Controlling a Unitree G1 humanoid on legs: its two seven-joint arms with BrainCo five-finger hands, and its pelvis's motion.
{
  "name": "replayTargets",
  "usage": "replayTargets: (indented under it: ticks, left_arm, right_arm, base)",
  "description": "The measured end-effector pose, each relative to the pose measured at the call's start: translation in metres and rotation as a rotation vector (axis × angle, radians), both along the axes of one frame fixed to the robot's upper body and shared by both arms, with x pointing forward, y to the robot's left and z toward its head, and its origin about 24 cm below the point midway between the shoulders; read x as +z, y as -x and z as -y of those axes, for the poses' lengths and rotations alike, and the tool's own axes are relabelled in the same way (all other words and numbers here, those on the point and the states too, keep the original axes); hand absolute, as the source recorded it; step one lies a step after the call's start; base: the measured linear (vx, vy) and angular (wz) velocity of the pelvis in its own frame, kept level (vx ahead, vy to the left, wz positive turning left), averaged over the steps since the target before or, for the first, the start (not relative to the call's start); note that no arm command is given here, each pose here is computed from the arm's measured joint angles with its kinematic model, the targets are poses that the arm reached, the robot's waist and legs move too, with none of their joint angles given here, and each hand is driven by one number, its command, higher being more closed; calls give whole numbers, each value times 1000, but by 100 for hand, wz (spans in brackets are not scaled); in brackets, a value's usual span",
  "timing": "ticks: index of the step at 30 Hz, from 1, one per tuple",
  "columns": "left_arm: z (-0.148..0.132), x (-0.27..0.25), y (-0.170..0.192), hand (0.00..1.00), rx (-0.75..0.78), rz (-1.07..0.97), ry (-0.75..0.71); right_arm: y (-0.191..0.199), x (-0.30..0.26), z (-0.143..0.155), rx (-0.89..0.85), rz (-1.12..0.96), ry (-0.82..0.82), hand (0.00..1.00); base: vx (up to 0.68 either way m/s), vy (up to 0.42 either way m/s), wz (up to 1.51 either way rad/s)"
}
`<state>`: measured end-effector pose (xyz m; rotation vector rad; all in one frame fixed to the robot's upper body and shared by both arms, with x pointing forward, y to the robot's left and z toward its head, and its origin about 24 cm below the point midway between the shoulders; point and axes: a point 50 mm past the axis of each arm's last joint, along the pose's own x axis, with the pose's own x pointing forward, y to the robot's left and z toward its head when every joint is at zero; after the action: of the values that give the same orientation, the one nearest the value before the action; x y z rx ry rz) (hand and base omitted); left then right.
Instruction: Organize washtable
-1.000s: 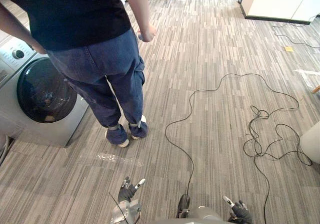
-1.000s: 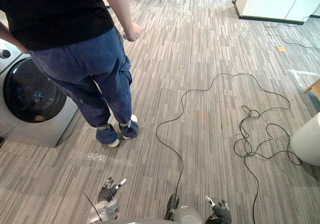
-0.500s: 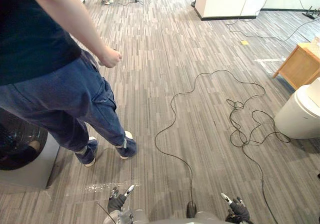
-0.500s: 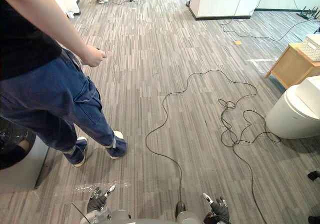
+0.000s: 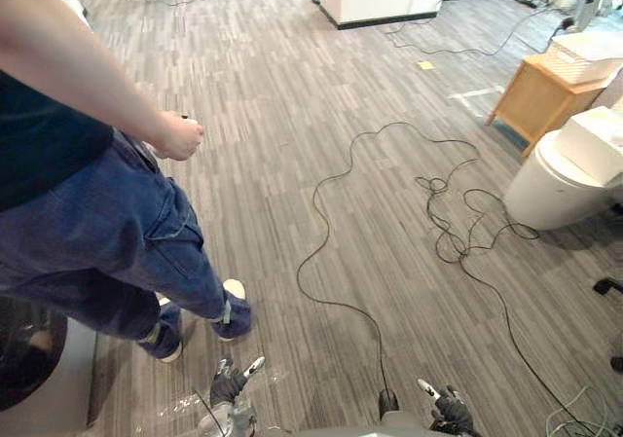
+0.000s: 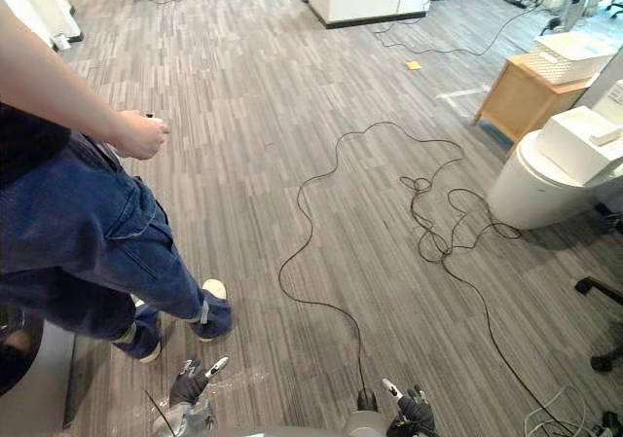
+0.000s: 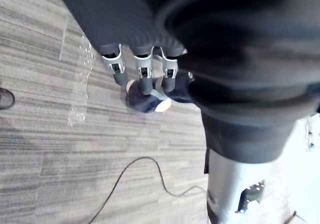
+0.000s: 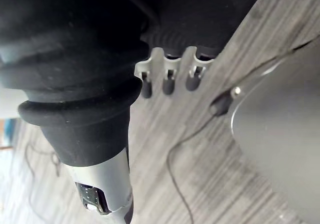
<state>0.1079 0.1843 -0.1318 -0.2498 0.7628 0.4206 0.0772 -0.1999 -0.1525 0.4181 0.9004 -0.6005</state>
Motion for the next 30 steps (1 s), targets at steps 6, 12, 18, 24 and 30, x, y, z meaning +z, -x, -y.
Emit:
replayTargets:
  ticks: [6,12,18,24,30]
  left_arm:
    - [-1,-5,9,0,8,-38,3]
    - [0,-8,14,0,10,-66,6]
    - [-4,-11,15,0,15,-83,-1]
    - [-7,-11,15,0,-11,-94,-20]
    - [-10,-10,13,0,-104,-99,-79]
  right_arm:
    - [5,-1,0,27,-18,7,0]
    - [10,-2,-1,31,-31,2,0]
    - [8,-5,-13,72,-44,-25,0]
    - [8,-5,-14,83,-39,-28,0]
    - [5,-4,-16,112,-21,-26,0]
  base:
    - [-57,-39,12]
    - [-7,-30,13]
    - [0,0,0]
    - [0,0,0]
    - [0,-8,-8]
